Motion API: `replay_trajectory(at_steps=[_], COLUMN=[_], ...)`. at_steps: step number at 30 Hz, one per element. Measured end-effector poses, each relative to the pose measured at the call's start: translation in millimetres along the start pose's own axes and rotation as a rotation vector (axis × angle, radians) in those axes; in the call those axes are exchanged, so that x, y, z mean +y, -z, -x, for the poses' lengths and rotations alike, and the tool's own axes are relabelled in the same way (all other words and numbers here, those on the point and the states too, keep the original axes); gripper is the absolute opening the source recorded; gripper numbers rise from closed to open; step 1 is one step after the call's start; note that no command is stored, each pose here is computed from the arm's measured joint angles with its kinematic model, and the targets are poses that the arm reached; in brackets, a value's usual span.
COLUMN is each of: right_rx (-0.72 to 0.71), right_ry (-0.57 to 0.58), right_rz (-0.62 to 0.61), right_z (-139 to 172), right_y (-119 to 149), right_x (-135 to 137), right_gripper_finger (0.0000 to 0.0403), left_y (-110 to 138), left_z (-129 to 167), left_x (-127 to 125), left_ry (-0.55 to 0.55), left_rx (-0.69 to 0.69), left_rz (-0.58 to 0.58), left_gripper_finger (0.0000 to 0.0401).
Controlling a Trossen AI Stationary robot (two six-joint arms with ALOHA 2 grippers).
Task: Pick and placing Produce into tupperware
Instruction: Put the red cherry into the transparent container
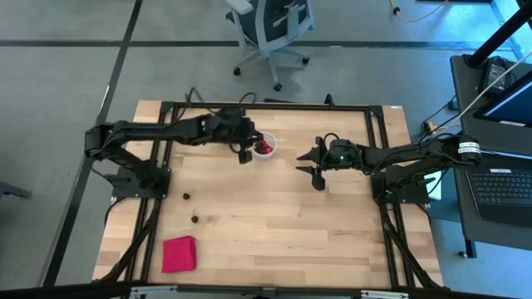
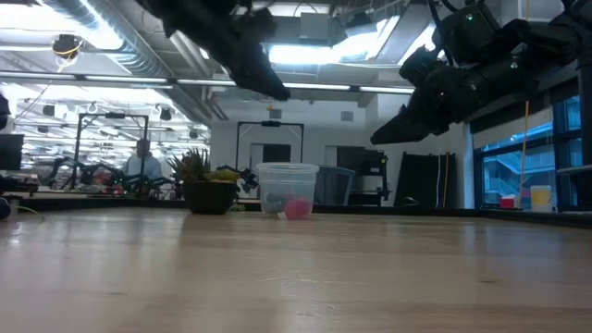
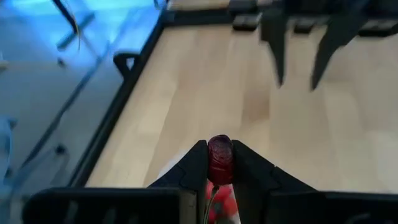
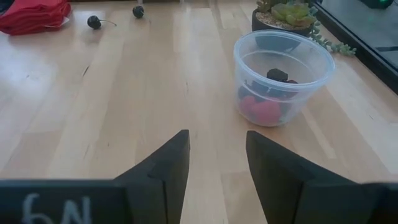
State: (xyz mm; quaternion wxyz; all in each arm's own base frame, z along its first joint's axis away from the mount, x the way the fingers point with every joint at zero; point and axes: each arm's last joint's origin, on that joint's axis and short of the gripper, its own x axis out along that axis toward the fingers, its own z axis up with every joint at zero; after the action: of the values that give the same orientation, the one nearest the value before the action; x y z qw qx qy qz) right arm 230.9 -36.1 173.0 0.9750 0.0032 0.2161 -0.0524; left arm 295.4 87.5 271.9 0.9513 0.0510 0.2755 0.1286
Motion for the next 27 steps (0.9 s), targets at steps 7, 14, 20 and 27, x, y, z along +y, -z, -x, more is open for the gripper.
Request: replay_trajectory(at_steps=[7, 14, 20, 27], right_rx=[0.001, 0.004, 0.004, 0.004], right_ry=[0.0, 0.0, 0.0, 0.0], right_rz=[0.025, 0.026, 0.026, 0.026], right_z=[0.0, 0.0, 0.0, 0.0], right_y=[0.1, 0.4, 0.4, 0.4], right_x=[-0.1, -0.1, -0.1, -0.1], right_gripper_finger=[0.0161, 0.0161, 0.0161, 0.0161], left_y=[6.5, 33.0, 43.5, 44.6], left_z=[-37.3, -73.9, -85.7, -86.9], left_x=[13.3, 20.5, 19.9, 18.8], left_ry=[-0.011, -0.015, -0.009, -0.007], left_rx=[0.129, 0.252, 0.294, 0.299], left_rz=[0.008, 0.028, 0.03, 0.028], left_gripper_finger=[0.0051, 0.0054, 0.0055, 0.0063])
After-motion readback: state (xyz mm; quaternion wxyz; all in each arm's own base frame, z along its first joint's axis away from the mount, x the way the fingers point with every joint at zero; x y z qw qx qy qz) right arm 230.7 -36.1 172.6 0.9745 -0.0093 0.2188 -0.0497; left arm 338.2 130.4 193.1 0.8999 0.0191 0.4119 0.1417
